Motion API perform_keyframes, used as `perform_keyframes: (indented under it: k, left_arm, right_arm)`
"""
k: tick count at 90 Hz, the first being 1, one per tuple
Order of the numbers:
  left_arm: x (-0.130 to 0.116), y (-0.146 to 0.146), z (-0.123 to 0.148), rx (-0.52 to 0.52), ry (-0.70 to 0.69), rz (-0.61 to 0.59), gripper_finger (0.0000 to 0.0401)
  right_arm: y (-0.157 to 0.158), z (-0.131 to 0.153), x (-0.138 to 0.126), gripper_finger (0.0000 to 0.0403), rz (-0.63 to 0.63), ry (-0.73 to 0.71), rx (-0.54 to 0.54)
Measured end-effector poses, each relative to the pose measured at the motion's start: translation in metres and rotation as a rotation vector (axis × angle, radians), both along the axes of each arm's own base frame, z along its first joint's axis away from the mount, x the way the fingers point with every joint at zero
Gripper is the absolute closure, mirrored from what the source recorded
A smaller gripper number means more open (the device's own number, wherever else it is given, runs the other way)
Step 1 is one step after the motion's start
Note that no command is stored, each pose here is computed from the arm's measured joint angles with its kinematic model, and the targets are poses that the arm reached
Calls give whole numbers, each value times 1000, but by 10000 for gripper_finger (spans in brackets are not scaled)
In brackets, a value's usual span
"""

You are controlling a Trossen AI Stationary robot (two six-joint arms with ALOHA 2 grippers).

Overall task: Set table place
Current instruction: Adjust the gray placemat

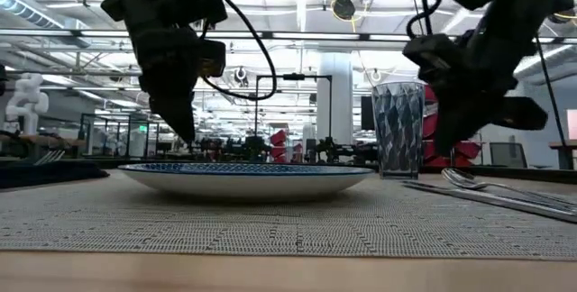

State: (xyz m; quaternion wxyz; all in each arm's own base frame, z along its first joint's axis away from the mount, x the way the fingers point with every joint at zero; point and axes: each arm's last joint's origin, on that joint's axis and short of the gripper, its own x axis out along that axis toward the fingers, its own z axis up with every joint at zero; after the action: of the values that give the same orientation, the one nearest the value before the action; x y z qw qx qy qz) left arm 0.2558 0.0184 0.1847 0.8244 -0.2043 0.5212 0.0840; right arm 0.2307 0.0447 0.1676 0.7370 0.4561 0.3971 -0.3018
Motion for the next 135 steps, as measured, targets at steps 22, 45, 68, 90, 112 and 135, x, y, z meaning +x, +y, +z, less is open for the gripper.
perform_keyframes:
  k: [22,45,68,90,112,135]
  left_arm:
    - [0,0,0,9,-1,7,341]
    - [2,1,1,12,-24,7,341]
    - [2,1,1,14,-25,4,341]
    - [2,1,1,14,-24,4,341]
    - [2,1,1,17,-24,5,341]
    - [2,1,1,19,-24,6,341]
  right_arm:
    - [-2,-8,6,403,32,20,5]
    - [0,-18,17,403,57,-9,3]
    - [2,-26,27,403,79,-44,25]
    - [-3,-26,27,403,82,-35,17]
    - [-5,-27,28,403,110,-30,34]
    - [-4,-30,28,403,122,-18,37]
